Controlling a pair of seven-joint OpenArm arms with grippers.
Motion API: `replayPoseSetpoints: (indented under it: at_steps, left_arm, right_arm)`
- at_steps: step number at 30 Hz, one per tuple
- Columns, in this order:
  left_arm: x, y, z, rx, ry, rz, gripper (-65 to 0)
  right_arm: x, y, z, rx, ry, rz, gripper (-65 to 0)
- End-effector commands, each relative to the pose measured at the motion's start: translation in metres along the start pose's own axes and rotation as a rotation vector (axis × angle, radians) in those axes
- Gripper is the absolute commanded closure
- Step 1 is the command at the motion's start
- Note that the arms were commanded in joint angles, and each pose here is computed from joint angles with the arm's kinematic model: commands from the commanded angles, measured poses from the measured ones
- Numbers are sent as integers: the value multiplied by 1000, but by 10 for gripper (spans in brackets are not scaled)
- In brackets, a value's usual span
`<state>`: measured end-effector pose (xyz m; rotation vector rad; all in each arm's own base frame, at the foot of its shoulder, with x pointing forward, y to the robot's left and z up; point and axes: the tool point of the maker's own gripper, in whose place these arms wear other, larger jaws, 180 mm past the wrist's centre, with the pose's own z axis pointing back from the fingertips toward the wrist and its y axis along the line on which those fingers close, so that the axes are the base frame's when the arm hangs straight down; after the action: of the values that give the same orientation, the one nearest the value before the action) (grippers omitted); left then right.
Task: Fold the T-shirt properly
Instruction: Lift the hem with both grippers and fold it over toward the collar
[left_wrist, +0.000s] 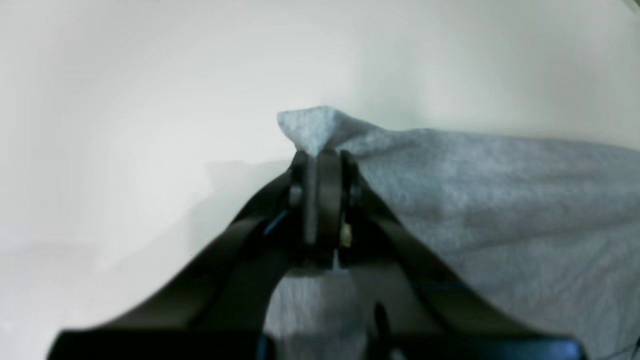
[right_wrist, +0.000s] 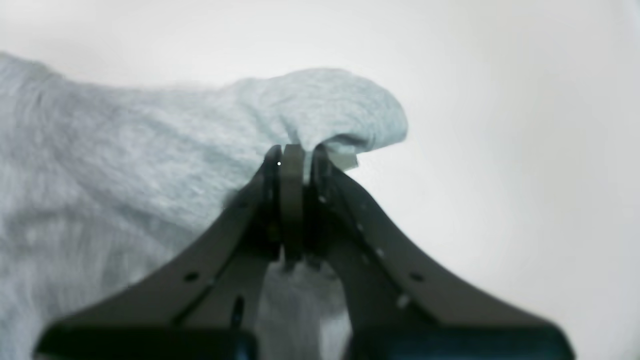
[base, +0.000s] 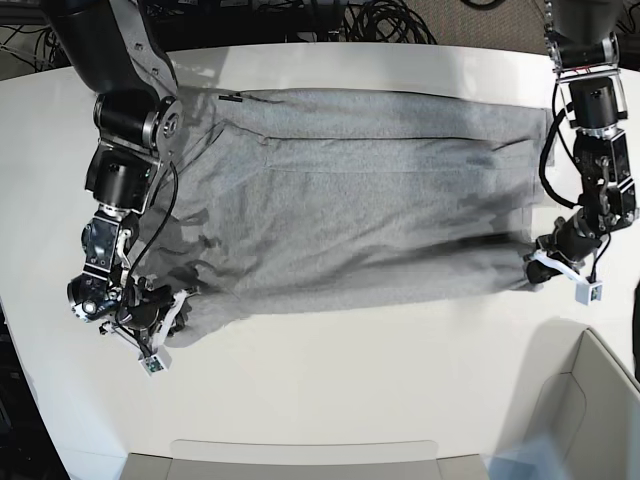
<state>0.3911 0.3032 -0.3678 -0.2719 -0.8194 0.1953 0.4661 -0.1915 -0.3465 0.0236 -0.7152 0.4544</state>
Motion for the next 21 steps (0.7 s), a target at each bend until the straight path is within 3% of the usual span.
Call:
replayPoseSetpoints:
  at_steps: [1,10,21]
  left_arm:
    - [24,2,10,2,-60,-26,0]
    - [-8,11,40,31,4,-46,0]
    - [-41,12,69,52,62,-102,0]
  right_arm:
    - [29,-13,17,-40,-77,32,0]
    - [-5,-17,61,-193,9,94,0]
    - [-53,0,83,-239,54,133,0]
